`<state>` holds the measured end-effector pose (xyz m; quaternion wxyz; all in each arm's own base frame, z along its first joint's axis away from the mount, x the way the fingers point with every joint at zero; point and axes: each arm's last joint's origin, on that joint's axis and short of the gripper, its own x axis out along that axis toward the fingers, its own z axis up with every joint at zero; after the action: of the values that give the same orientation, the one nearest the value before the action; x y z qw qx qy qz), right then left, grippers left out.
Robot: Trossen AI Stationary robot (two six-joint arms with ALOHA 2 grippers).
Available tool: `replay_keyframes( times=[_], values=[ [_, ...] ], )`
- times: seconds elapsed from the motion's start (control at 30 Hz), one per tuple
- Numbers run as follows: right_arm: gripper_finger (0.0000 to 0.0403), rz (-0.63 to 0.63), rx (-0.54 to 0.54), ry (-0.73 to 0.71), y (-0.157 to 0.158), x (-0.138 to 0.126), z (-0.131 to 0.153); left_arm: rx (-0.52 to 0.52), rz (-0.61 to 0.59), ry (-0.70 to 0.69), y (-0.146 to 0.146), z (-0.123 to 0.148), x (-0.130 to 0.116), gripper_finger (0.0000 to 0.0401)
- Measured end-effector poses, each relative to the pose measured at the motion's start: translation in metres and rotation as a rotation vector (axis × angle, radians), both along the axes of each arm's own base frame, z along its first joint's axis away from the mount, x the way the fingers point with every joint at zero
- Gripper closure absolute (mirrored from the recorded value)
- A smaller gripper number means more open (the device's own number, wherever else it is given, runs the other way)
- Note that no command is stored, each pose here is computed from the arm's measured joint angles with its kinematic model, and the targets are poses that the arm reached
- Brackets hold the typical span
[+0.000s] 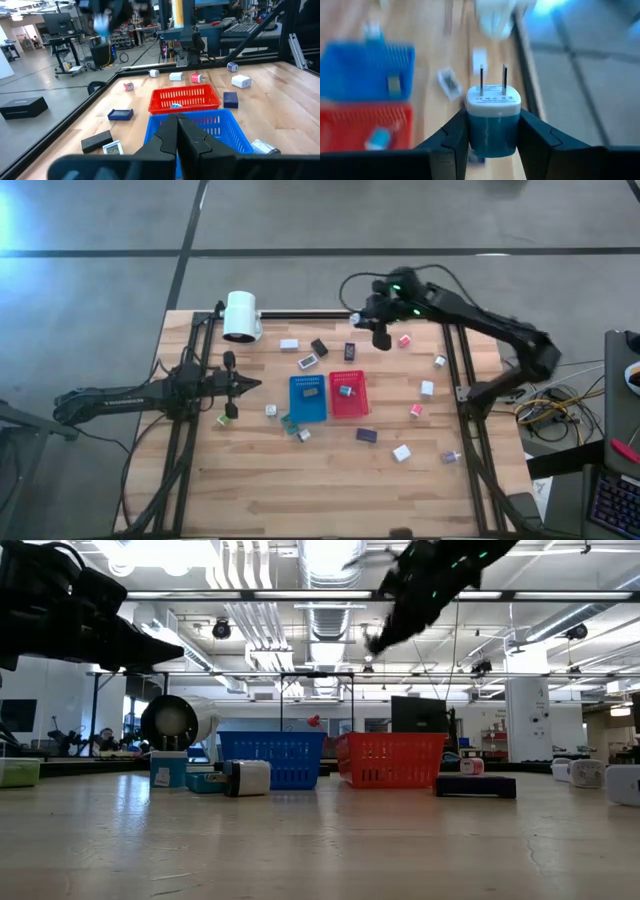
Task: Pick & Place Office items
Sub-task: Put the light blue plug charger into the red bin
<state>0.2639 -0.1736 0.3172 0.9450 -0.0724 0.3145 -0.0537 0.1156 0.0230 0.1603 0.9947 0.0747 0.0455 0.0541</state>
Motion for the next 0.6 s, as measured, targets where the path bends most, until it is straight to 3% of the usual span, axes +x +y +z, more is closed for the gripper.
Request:
replay_keyframes(
  times=[0.23,0.47,0.6],
  values=[
    [0.0281,-0.011,0.008,-0.306,0.057,-0.044,0.011,-0.011,0.002,-0.019,0.0,0.002,0.0,0.0396],
    [0.0282,0.109,0.114,-0.579,0.103,-0.07,-0.029,-0.006,0.002,-0.025,0.0,0.003,0.0,0.0396],
    [0.0282,0.115,0.147,-0.651,0.115,-0.078,-0.06,0.006,0.002,-0.027,0.0,0.003,0.0,0.0396]
  ],
)
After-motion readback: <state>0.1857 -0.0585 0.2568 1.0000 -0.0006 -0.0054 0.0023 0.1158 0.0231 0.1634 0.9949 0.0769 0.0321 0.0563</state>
